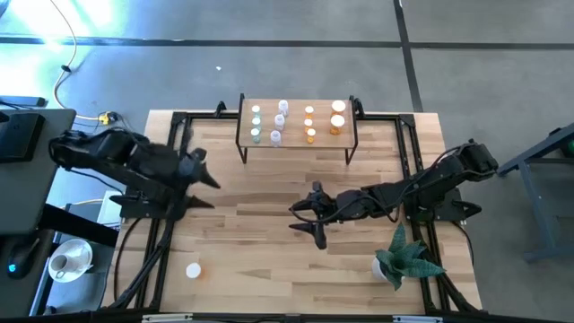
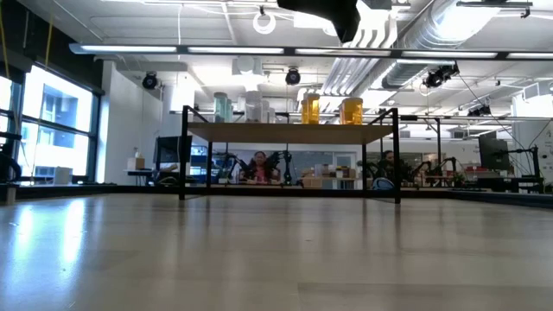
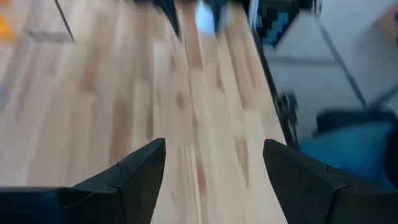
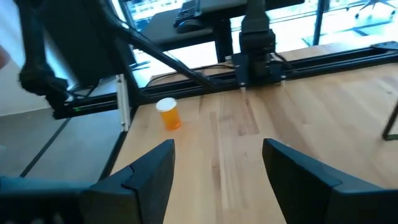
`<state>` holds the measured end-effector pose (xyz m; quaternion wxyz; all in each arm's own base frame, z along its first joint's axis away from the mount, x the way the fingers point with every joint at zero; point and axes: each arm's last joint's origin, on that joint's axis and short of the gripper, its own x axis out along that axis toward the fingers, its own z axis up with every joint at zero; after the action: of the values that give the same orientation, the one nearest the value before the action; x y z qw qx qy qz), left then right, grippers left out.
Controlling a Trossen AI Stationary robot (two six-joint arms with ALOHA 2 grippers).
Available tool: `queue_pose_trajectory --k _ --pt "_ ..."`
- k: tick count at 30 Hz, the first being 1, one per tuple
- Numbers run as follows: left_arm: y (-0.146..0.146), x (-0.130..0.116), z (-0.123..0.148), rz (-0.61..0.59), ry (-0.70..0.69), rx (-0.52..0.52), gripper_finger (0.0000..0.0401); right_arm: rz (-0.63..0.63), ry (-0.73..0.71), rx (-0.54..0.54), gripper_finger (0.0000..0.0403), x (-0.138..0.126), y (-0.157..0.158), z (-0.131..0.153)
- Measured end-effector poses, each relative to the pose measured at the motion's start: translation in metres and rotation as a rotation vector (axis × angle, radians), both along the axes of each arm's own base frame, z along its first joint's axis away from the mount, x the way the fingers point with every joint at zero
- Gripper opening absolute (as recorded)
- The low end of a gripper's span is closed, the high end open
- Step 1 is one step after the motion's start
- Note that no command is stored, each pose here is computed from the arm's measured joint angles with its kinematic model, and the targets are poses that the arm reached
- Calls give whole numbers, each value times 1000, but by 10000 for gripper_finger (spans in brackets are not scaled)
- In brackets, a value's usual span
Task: Pick and place medicine bottles onto shelf by color
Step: Put the large orange pill bottle on the shelf aligned with the other large orange pill bottles
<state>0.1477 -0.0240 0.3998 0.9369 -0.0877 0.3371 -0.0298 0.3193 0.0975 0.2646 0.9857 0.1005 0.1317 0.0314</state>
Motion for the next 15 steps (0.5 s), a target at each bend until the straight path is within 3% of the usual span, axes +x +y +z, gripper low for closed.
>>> queue_pose_trajectory --k 9,15 --pt "-29 -1 -29 -69 329 -20 259 -62 1 57 234 0 -1 0" --pt "-50 -2 -55 -63 440 -62 259 -58 11 73 234 0 -1 -1"
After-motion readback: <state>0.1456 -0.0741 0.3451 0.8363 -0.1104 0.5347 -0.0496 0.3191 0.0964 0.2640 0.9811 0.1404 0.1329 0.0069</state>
